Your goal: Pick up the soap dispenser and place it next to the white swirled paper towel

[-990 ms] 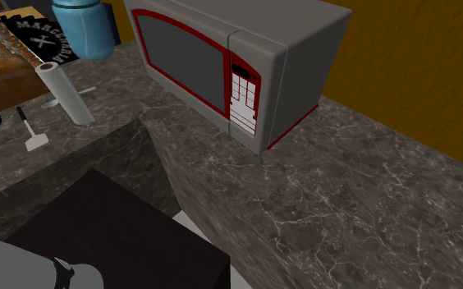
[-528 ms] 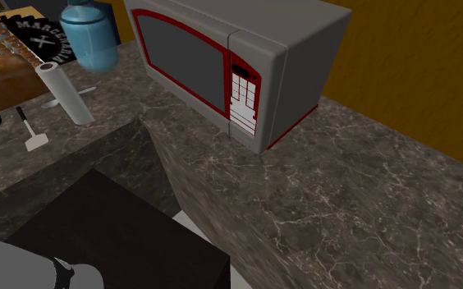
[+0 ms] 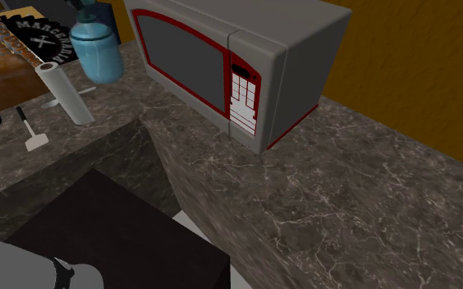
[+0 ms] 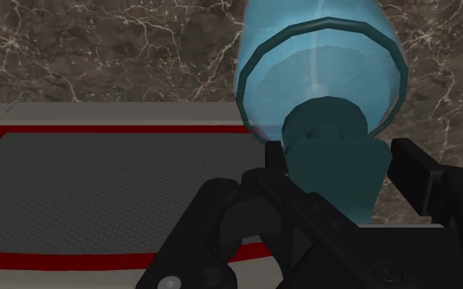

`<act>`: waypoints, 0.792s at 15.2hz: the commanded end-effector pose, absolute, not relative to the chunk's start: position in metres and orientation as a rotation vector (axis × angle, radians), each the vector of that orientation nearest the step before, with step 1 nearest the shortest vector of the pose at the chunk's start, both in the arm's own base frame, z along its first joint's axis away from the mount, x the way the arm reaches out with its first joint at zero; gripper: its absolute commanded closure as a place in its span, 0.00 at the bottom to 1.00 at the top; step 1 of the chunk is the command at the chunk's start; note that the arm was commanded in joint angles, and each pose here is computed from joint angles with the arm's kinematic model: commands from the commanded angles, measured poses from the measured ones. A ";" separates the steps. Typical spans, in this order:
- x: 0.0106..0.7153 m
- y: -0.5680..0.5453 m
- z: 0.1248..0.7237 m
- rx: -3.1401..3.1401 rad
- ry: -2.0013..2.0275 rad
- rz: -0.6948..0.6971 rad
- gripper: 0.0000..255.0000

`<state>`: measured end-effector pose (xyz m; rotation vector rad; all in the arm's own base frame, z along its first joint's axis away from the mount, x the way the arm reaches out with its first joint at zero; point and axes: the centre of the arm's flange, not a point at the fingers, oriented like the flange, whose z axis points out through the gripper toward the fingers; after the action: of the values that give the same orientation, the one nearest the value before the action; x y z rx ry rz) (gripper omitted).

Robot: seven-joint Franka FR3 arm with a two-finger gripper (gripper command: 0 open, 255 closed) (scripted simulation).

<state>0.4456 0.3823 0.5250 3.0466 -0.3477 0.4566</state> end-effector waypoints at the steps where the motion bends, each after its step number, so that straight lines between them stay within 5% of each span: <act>1: 0.445 0.383 0.516 3.048 -0.348 0.459 1.00; 12: 0.445 0.383 0.457 3.048 -0.348 0.459 1.00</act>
<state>0.4456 0.3819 0.4619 3.0467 -0.3478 0.4567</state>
